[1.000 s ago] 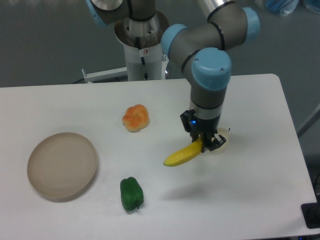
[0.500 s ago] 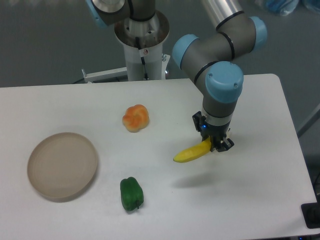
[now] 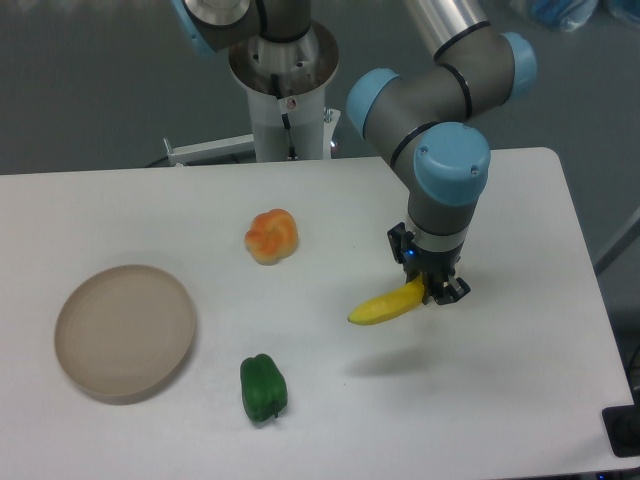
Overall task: Pick up the banana from the plate
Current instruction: 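Hold the banana raised above the table beside the pear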
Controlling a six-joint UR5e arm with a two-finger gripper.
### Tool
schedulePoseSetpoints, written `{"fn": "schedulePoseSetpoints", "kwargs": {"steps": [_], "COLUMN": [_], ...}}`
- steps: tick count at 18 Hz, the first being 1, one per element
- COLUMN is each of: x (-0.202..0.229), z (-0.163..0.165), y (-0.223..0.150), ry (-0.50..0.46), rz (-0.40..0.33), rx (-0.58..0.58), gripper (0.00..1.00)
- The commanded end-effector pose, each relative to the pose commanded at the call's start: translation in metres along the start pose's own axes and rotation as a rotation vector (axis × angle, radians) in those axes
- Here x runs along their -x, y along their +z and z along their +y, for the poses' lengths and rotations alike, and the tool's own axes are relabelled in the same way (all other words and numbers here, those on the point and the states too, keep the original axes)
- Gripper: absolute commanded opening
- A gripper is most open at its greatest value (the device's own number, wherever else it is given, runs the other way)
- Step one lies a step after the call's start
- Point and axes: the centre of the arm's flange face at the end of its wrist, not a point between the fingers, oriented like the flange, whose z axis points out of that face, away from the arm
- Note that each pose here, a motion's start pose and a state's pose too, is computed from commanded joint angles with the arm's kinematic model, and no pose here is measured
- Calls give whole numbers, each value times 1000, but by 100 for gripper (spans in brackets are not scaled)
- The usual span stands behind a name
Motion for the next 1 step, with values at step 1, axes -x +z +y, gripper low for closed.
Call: {"fn": "schedulePoseSetpoints", "kwargs": {"steps": [1], "x": [0], "z": [0], "y": [0], "ry": [0], "rz": [0], "rx": [-2], "gripper": [0]}}
